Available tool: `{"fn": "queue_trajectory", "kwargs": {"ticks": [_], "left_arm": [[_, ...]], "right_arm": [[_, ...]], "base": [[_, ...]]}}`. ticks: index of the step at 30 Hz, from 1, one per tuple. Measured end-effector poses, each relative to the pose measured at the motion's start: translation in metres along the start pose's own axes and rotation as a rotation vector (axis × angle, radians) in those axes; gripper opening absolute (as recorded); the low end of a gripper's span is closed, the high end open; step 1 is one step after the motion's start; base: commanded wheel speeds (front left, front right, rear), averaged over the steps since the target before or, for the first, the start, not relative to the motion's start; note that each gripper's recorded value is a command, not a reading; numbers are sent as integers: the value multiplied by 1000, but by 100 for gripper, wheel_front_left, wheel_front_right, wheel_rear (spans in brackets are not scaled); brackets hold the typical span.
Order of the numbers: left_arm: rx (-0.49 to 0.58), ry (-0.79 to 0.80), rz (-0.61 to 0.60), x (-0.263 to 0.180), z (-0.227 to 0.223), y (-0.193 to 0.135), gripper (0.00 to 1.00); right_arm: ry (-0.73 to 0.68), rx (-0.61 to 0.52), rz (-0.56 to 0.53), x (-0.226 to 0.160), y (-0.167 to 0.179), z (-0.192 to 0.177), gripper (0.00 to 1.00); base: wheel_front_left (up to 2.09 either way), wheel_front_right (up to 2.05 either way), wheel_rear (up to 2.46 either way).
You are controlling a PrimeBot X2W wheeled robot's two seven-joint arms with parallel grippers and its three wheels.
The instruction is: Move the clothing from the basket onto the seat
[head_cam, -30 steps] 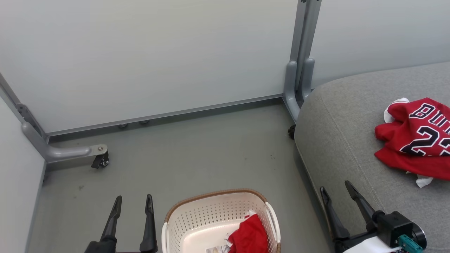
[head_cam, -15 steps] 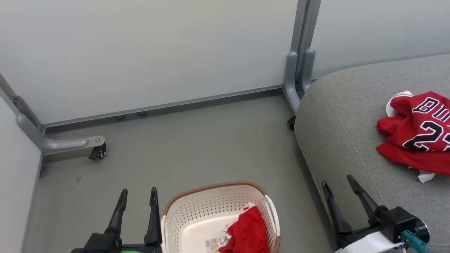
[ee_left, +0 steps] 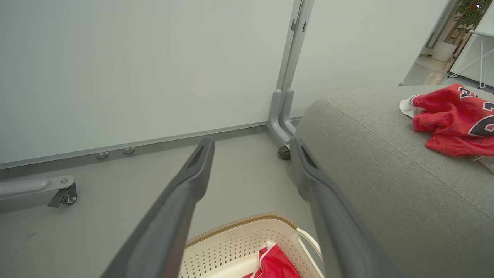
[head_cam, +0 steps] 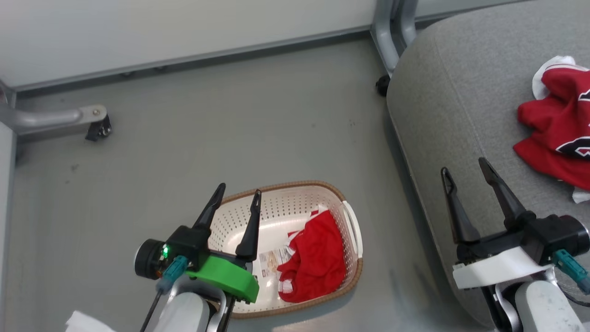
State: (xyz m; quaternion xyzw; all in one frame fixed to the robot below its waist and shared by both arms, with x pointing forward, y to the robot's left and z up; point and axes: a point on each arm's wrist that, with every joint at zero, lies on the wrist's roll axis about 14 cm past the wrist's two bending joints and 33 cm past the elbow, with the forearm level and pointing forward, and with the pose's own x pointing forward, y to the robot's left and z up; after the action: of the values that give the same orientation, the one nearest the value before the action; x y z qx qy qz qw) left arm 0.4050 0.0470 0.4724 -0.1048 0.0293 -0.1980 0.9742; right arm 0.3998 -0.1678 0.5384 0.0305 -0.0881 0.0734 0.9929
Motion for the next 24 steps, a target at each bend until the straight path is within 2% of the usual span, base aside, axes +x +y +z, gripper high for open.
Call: {"fn": "queue_trajectory", "kwargs": {"ticks": [9,13,24], "left_arm": [[57,393,-206,31,-128,-14,100],[76,500,-272,41,-164,-15,100],[25,812,-349,47,-264,-9,100]], "right_arm": [[44,-58,17,43,-16,-36,100],[82,-76,21,51,-22,-57,100],[183,-107,41,66,-31,-120,100]], "base": [[0,0,0],[0,0,0],[0,0,0]]}}
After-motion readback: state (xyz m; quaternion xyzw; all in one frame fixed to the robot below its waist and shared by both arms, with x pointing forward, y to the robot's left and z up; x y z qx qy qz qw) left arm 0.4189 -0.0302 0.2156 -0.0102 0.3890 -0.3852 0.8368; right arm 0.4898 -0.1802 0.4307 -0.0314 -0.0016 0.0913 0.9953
